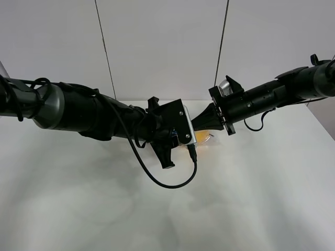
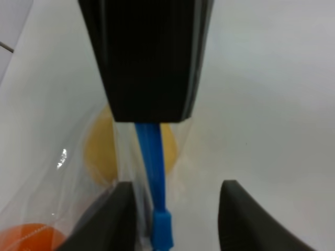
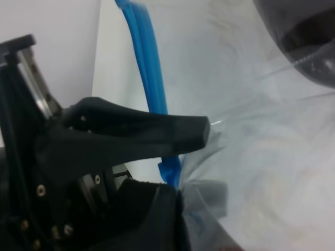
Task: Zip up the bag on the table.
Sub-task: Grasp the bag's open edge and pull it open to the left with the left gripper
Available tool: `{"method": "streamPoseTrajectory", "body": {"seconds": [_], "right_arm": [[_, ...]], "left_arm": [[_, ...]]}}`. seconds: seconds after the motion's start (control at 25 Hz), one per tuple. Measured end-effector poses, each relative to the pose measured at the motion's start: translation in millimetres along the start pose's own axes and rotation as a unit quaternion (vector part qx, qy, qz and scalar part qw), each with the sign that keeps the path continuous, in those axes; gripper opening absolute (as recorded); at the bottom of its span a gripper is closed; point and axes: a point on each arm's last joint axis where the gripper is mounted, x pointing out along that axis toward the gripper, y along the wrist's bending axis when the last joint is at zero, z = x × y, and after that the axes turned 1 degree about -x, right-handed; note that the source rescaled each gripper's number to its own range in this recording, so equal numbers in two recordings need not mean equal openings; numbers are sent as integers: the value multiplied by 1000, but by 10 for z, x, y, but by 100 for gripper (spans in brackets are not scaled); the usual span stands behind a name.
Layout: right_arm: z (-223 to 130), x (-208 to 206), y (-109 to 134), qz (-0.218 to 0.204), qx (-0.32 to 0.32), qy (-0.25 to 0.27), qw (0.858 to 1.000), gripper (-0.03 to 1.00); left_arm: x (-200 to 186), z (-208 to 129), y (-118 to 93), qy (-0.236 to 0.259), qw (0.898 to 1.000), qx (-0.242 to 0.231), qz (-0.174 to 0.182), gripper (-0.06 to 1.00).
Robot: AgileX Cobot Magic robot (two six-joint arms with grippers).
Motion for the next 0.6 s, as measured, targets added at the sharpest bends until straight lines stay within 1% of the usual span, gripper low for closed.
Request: {"method": "streamPoseTrajectory", "body": {"seconds": [0.12, 0.24, 0.4, 0.6], "right_arm": [[0, 0, 0, 0, 0, 0, 1000, 0], [-2, 0, -1, 0, 0, 1, 1000, 0], [-2, 0, -1, 0, 0, 1, 1000, 0], [-1, 0, 0, 0, 0, 1, 1000, 0]], "left_arm": [[0, -6, 6, 2, 1000, 0, 2, 37], [-4, -5, 10, 2, 1000, 0, 3, 30], [-55, 33, 37, -5, 1000, 1, 8, 27], [-74, 49, 45, -9, 1000, 1, 9, 26]]}}
